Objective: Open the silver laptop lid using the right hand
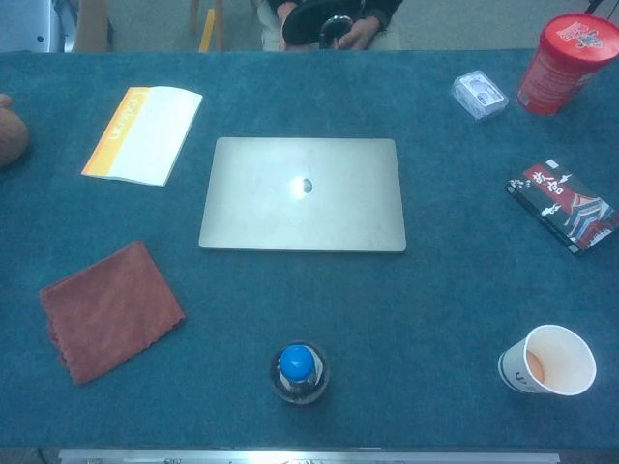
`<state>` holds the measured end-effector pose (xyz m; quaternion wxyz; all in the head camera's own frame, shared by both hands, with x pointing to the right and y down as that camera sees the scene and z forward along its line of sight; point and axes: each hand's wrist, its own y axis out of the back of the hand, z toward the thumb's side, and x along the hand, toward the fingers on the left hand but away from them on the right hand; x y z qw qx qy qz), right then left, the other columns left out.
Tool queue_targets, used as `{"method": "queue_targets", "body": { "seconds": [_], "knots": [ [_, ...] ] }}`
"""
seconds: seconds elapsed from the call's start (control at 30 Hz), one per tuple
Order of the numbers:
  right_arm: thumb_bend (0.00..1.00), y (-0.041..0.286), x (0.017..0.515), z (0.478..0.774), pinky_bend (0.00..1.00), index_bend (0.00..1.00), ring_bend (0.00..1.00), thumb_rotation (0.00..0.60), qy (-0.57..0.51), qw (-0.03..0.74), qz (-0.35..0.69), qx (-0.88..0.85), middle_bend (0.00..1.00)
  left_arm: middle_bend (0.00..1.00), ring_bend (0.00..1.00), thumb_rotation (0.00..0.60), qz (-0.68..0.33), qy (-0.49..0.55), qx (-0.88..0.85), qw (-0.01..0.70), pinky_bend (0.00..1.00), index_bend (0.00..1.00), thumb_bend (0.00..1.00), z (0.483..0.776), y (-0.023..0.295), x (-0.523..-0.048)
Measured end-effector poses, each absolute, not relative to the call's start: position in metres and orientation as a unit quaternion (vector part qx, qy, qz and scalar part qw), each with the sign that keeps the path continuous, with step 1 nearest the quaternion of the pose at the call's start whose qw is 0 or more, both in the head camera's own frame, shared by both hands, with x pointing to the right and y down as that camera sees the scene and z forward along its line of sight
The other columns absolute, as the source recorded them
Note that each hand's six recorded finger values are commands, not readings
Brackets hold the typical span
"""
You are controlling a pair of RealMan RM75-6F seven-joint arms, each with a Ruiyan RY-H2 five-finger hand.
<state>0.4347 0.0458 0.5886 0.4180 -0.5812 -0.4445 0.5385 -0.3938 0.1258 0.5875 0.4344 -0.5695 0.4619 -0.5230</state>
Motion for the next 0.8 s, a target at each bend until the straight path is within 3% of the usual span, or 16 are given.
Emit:
{"method": "queue_targets", "body": {
  "seconds": [0.43,0.8],
  "knots": [
    [0.11,0.041,0.413,0.587,0.01,0.02,0.00,0.600,-0.428,0.423,0.519,-0.607,0.12,0.22,0.17,0.600,-0.525,0.458,-0.572,0.432,0.14,0.22,0.22,0.587,0.125,-0.392],
    [0.11,0.024,0.333,0.598,0.01,0.02,0.00,0.600,-0.370,0.425,0.459,-0.686,0.12,0.22,0.17,0.600,-0.518,0.459,-0.575,0.437,0.14,0.22,0.22,0.583,0.121,-0.390]
  ]
}}
